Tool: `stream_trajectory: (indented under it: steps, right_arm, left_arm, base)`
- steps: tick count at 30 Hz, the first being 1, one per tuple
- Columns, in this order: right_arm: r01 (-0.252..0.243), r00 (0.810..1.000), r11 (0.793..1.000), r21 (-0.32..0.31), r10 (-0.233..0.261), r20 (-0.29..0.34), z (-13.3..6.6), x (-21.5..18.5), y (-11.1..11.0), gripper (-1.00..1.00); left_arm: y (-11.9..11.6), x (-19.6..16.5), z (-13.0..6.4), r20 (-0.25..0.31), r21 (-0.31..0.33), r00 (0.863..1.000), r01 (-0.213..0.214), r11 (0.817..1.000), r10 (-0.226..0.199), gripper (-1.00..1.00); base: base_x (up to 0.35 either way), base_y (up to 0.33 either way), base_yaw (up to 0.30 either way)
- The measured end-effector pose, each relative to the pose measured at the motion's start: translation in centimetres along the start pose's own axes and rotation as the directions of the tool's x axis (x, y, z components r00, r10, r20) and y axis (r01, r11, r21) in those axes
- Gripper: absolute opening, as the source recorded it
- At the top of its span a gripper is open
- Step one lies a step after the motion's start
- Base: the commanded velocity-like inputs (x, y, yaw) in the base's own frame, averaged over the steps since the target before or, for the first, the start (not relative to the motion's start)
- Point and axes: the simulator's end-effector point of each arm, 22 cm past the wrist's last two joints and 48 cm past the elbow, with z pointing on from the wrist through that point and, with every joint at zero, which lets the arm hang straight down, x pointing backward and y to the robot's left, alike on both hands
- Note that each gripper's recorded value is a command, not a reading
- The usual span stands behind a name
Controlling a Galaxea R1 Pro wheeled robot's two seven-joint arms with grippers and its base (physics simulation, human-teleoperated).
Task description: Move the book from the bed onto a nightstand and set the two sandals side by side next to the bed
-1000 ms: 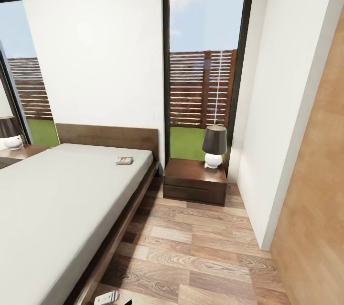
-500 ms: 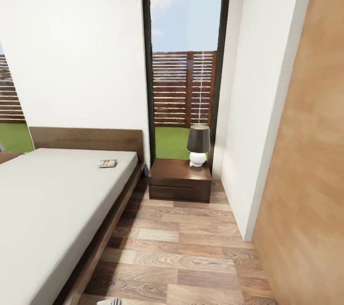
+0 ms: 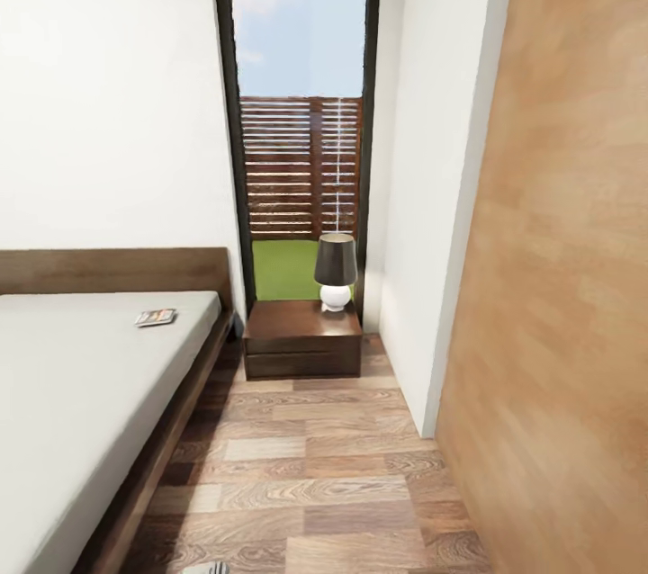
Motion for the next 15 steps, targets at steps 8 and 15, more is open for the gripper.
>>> stream_trajectory:
  steps: [8, 15]
  right_arm:
    - [0.002, 1.0, 1.0, 0.001, -0.002, -0.004, 0.03, 0.13, -0.04, 1.0]
    - [0.0, 1.0, 1.0, 0.005, 0.0, -0.013, 0.13, 0.48, -0.22, 1.0]
  left_arm:
    - [0.04, 0.17, 0.0, -0.003, -0.001, 1.0, 0.001, 1.0, -0.001, 1.0]
    - [0.18, 0.65, 0.05, -0.013, -0.003, 1.0, 0.005, 1.0, -0.005, 1.0]
  base:
    - [0.0, 0.0, -0.05]
    - [0.0, 0.0, -0.004]
